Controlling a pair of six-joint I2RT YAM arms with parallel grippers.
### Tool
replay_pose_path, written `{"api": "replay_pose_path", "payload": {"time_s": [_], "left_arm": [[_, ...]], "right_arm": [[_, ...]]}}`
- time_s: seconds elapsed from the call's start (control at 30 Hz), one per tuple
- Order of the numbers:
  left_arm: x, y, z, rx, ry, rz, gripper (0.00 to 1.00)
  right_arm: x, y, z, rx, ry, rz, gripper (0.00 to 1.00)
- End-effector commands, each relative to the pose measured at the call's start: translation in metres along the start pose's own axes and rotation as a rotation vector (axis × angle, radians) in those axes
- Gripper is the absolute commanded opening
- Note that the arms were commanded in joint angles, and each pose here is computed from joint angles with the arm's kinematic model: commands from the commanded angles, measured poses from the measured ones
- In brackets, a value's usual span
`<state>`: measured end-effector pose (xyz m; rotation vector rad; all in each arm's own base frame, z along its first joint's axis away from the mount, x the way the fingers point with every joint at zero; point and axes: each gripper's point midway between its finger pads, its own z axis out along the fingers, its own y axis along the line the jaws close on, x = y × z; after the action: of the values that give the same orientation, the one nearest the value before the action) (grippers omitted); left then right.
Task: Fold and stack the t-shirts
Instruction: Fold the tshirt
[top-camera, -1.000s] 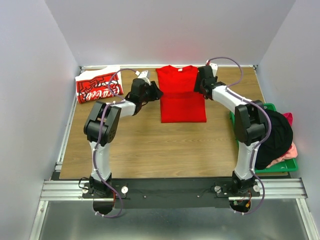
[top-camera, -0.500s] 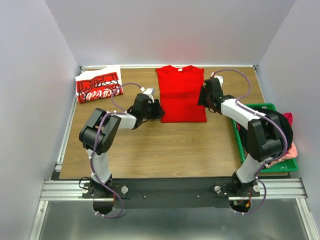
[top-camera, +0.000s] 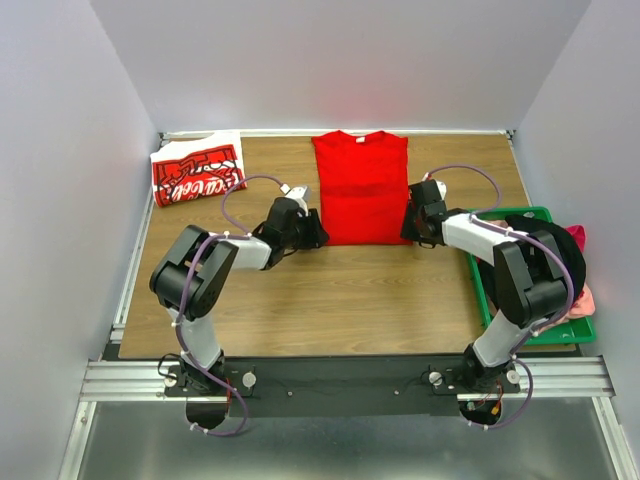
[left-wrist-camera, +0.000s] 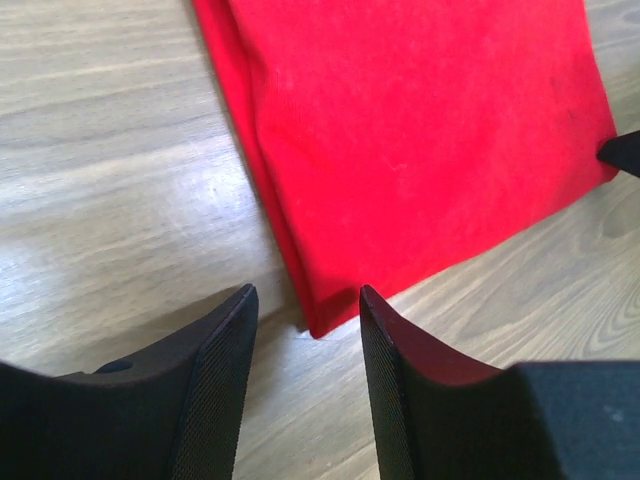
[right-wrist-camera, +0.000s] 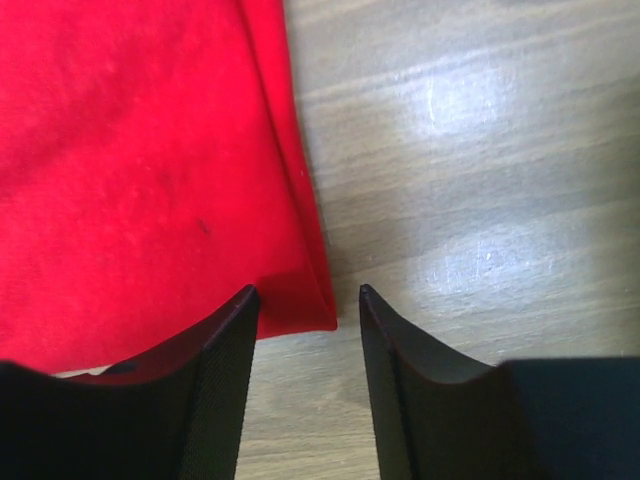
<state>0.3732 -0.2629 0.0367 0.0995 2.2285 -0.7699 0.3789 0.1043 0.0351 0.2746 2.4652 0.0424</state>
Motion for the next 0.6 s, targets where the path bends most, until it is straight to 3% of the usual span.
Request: {"api": "replay_pose_path", "payload": {"time_s": [0.0,0.33,0.43,0.57], "left_arm": [[-0.006,-0.006,-0.006,-0.007,-0.034,0.004,0.53],[-0.004,-0.009,-0.010,-0.021,-0.037,0.014,0.52],[-0.003,-0.006,-0.010,-0.048,-0.033,0.015,0.52],[-0.001,0.000,-0.010,-0.088,-0.031,0.017,0.47]], "right_arm": [[0.009,-0.001,0.000,-0.005,0.020,0.026,0.49],[0.036,-0.011,0.014,0.029,0.091,0.024,0.36],[0.042,-0.011,0.017,0.030,0.108,0.021,0.27],[0.044,-0.011,0.019,0.028,0.114,0.022,0.21]]}}
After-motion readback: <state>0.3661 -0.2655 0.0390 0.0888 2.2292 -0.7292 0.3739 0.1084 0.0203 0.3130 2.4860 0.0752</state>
